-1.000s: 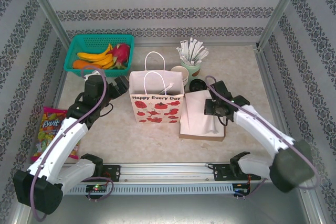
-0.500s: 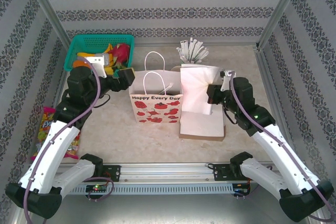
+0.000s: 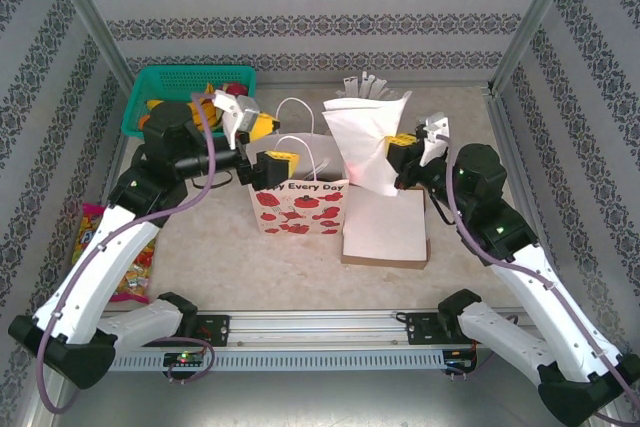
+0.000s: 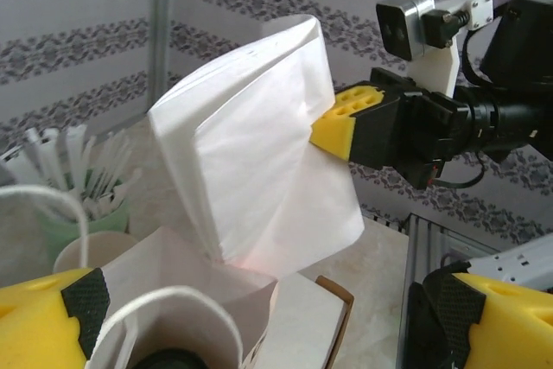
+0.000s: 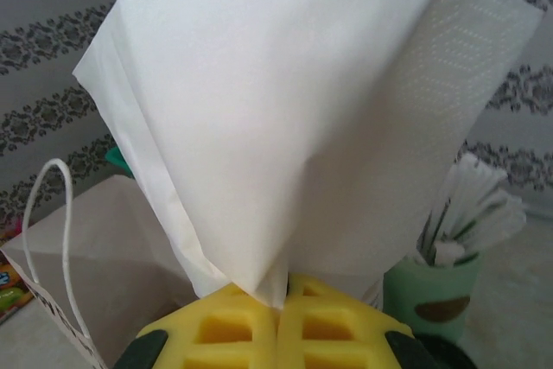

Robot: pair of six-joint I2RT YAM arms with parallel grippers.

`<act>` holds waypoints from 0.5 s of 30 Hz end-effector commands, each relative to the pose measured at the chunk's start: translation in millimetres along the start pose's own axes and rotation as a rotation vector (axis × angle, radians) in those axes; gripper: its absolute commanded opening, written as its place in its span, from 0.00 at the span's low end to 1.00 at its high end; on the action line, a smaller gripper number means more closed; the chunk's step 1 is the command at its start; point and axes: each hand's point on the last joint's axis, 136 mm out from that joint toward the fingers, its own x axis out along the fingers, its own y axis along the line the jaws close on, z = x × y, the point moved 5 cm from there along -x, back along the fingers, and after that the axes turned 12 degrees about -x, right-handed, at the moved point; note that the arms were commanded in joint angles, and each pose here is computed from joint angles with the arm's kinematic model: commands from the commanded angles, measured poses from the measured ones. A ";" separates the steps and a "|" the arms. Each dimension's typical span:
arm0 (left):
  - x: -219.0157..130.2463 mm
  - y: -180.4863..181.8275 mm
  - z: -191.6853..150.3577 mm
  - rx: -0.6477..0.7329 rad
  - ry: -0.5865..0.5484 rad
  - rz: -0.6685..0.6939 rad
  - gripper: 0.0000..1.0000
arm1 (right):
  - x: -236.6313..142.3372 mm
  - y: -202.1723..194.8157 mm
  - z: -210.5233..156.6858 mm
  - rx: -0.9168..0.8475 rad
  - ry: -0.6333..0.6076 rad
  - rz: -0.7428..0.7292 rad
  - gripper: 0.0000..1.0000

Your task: Pack the takeout coffee

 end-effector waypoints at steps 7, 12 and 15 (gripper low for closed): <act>26.9 8.7 13.8 0.101 0.002 0.069 1.00 | 2.1 19.2 55.4 -0.310 -0.190 0.095 0.00; 36.4 19.3 26.8 0.145 -0.016 0.138 1.00 | 6.1 33.8 66.5 -0.377 -0.201 0.203 0.00; 42.1 24.0 35.1 0.166 -0.032 0.156 1.00 | 9.6 42.7 69.3 -0.392 -0.207 0.274 0.00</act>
